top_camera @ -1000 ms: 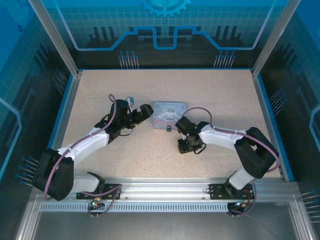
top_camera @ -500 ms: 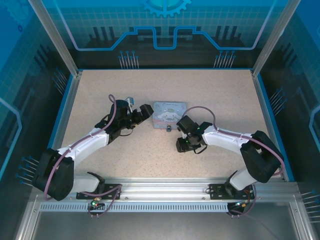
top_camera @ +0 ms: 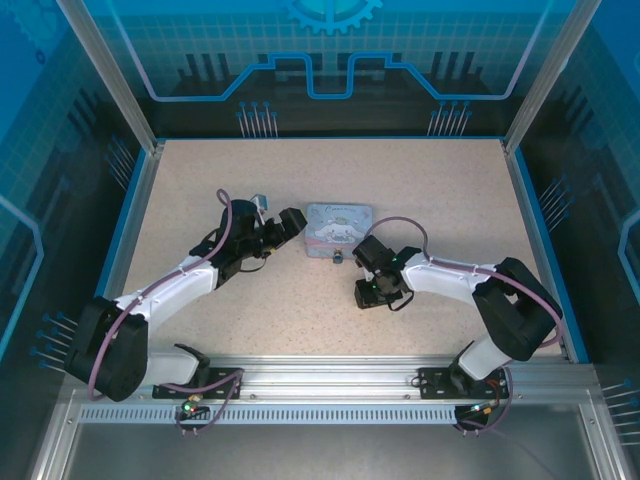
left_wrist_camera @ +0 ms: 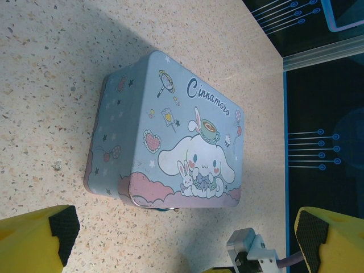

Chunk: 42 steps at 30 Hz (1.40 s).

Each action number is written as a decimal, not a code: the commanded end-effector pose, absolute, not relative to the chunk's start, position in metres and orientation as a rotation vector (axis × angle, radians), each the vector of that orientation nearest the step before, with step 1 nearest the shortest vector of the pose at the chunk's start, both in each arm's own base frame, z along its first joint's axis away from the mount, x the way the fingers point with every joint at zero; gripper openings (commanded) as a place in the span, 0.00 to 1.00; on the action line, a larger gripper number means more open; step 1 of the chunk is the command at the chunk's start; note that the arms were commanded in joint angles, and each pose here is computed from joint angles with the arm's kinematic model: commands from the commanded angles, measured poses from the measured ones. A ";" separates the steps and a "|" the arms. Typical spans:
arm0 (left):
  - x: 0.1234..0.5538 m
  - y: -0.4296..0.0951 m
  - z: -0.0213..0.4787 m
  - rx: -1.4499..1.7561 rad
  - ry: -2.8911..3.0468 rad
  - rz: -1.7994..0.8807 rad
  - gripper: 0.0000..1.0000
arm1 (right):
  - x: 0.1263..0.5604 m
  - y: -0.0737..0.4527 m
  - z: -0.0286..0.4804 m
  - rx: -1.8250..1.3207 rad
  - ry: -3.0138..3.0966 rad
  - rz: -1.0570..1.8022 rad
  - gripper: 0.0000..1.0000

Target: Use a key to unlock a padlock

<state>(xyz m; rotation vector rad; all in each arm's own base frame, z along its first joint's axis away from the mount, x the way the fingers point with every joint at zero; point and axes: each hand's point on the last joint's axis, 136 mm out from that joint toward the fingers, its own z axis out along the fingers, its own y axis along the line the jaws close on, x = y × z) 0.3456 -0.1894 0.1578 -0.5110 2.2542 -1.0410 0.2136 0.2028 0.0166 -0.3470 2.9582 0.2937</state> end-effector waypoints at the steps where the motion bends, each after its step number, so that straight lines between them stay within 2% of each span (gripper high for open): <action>1: 0.345 -0.192 0.159 -0.501 2.251 -1.068 0.99 | 0.217 0.202 0.017 -0.307 2.953 0.266 0.34; 8: 0.344 -0.192 0.159 -0.500 2.253 -1.068 0.99 | 0.224 0.208 0.026 -0.292 2.924 0.306 0.33; 16: 0.344 -0.193 0.159 -0.500 2.253 -1.069 0.99 | 0.221 0.231 0.043 -0.477 2.862 0.418 0.32; 25: 0.344 -0.192 0.159 -0.500 2.253 -1.063 0.99 | 0.222 0.250 0.039 -0.575 2.872 0.461 0.30; 42: 0.344 -0.192 0.159 -0.500 2.253 -1.064 0.99 | 0.205 0.224 0.012 -0.570 2.947 0.335 0.29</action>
